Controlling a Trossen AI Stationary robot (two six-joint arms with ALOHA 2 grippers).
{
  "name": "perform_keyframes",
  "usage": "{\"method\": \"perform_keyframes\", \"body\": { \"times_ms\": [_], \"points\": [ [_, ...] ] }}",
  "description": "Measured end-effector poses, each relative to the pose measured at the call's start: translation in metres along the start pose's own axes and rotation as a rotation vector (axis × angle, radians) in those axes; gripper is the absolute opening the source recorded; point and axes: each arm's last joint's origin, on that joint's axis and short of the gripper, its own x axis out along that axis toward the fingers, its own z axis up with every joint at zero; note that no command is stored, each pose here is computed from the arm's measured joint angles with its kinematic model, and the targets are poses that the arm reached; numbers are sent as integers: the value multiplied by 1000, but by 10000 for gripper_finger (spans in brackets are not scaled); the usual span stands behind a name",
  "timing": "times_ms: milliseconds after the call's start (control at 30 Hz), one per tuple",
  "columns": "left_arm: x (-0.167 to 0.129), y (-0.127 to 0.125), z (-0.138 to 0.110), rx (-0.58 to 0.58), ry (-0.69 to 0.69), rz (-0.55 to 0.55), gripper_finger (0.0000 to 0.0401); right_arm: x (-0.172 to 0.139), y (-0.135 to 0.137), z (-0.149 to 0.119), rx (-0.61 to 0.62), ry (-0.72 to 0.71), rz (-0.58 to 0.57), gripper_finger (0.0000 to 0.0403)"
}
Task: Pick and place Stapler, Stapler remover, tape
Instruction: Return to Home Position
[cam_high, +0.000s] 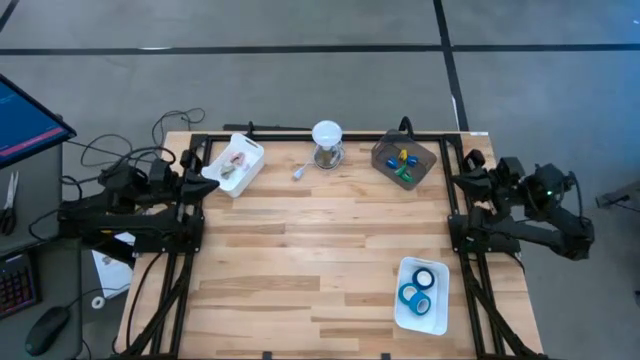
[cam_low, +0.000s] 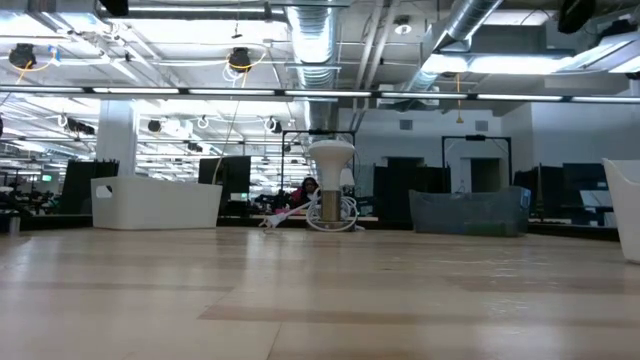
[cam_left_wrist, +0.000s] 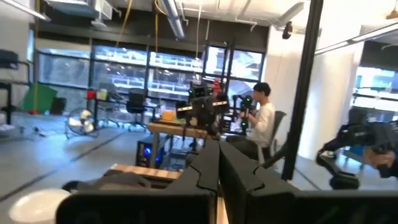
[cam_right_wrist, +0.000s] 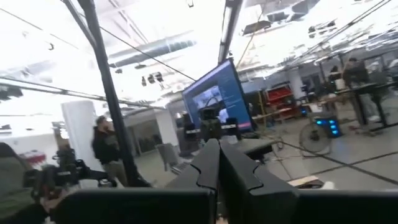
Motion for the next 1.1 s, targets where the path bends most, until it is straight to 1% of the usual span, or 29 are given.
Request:
{"method": "perform_keyframes", "body": {
  "times_ms": [133, 267, 367, 600, 733, 867, 967, 1100],
  "points": [
    [1, -1, -4, -42, 10, -27, 1, 3, -8, -20, 36, -19, 18, 0],
    [3, -4, -9, -60, -19, -88, 1, 9, -13, -36, 54, -18, 30, 0],
    [6, -6, -19, -66, -20, -120, 1, 14, -15, -47, 61, 0, 30, 0],
    [9, -8, -44, -50, 19, -99, 1, 20, -12, -64, 17, 33, 27, 0],
    [10, -8, -52, -11, 28, -87, 1, 20, -11, -79, -6, 71, 5, 0],
    [11, -7, -60, 40, 47, -80, 1, 18, -8, -92, -22, 114, 53, 0],
    [11, -6, -66, 78, 65, -62, 1, 17, -5, -94, -55, 127, 84, 0],
    [8, -5, -67, 113, 59, -36, 1, 16, -3, -95, -112, 132, 101, 0]
  ]
}}
